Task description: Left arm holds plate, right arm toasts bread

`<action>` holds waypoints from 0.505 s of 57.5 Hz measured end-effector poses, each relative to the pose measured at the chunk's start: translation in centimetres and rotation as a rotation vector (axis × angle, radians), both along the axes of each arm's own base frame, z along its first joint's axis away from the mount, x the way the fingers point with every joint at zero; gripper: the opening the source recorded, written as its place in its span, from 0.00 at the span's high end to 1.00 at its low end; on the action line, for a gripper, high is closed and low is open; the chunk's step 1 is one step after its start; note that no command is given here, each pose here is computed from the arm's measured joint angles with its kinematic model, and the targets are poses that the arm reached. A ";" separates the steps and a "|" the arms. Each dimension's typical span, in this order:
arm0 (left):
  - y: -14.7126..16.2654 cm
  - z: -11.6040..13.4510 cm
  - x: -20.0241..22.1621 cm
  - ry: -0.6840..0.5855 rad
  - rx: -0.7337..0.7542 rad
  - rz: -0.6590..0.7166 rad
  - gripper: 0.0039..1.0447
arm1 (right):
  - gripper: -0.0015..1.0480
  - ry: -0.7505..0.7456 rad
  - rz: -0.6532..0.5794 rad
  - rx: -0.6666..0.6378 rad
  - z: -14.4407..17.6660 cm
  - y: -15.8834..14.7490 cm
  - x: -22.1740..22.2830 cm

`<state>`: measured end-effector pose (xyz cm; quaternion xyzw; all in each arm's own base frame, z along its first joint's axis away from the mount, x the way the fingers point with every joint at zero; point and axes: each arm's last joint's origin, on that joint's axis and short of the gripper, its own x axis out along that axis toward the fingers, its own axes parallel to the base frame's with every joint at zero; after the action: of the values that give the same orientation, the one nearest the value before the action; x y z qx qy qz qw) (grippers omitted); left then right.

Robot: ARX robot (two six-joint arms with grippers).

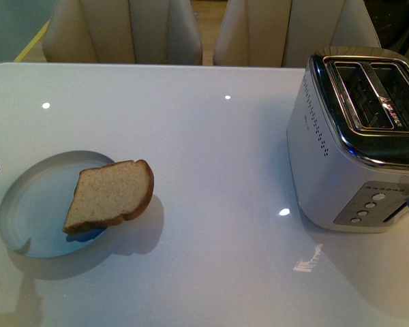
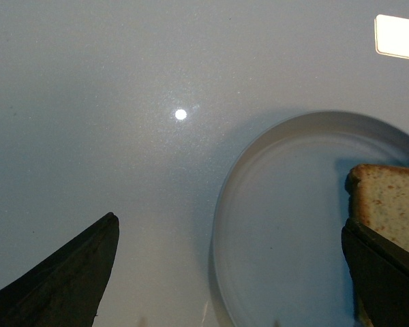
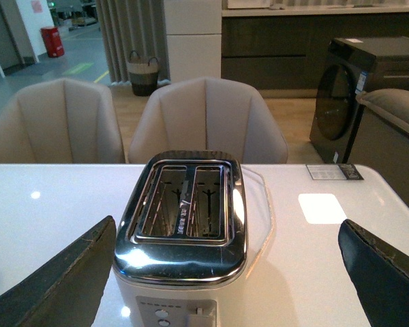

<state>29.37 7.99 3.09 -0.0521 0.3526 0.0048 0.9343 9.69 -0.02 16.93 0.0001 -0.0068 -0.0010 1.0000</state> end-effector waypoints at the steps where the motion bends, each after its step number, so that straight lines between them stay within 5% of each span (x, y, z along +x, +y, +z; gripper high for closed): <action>1: 0.0 -0.2 0.1 0.004 -0.001 -0.001 0.07 | 0.08 0.000 0.000 0.000 0.0 0.0 0.0; 29: -1.5 -5.3 2.1 0.104 0.000 -0.123 0.07 | 0.08 0.000 0.000 0.000 0.0 0.0 0.0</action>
<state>31.44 6.51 -2.23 -0.0300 0.4031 -0.0496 0.9133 9.69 -0.02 16.93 0.0001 -0.0068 -0.0010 1.0000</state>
